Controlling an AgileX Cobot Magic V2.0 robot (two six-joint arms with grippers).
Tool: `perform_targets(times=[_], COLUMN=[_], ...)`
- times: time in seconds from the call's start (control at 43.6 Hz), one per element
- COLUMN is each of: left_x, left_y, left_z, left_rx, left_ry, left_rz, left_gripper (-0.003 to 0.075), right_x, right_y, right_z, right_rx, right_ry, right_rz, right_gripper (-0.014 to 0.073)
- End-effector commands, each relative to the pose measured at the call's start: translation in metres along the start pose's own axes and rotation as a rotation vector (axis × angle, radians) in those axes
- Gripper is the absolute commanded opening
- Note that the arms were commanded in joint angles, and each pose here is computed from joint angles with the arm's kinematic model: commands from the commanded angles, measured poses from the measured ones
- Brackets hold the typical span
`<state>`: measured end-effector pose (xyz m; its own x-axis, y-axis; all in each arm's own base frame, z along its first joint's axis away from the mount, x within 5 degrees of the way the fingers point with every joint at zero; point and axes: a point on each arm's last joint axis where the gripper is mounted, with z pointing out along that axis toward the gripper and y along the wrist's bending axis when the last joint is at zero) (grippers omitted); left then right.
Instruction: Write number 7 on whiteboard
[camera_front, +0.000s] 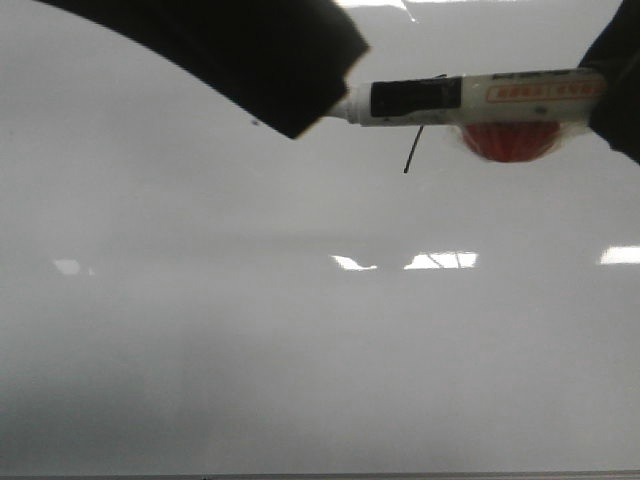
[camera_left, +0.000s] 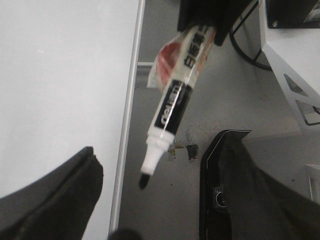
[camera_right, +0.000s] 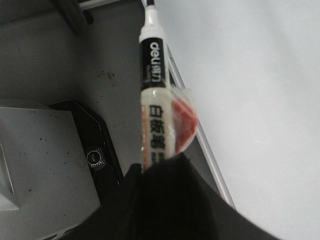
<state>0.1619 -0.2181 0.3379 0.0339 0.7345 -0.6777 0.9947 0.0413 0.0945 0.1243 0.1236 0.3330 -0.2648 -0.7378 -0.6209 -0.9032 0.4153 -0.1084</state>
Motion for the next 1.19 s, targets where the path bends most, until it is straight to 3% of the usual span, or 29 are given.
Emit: perform_targets(times=[0.0,0.275,0.711,0.803,0.986,1.055,1.17], left_x=[-0.025,-0.03,-0.029,-0.029,-0.029,-0.026,-0.017], left_y=[-0.002,0.0,0.0,0.0,0.0,0.003,0.01], left_z=[0.001,0.024,0.024,0.024,0.023,0.02,0.008], left_rx=[-0.001,0.051,0.049,0.049,0.039,-0.003,-0.132], left_ry=[-0.084,-0.044,-0.038,-0.038,-0.027,0.009,0.098], left_rz=[0.031,0.044,0.049,0.049,0.047,0.023,-0.034], left_gripper=[0.0484,0.0456,0.0095,0.0058,0.0048,0.0048,0.0048], right_x=[-0.011,-0.011,-0.01,-0.01,-0.009,-0.006,0.004], right_y=[-0.002,-0.002,-0.002,-0.002,-0.002,-0.004,-0.012], right_z=[-0.011,-0.011,-0.011,-0.011,-0.011,-0.016,-0.031], right_rx=[0.036,0.036,0.036,0.036,0.038,0.067,0.174], right_ry=[-0.087,-0.087,-0.086,-0.086,-0.077,-0.068,-0.065], right_rz=[-0.017,-0.017,-0.016,-0.016,-0.016,-0.01,0.067], right_gripper=[-0.0059,-0.0059,-0.0039,0.0059,0.0503,0.0617,0.0653])
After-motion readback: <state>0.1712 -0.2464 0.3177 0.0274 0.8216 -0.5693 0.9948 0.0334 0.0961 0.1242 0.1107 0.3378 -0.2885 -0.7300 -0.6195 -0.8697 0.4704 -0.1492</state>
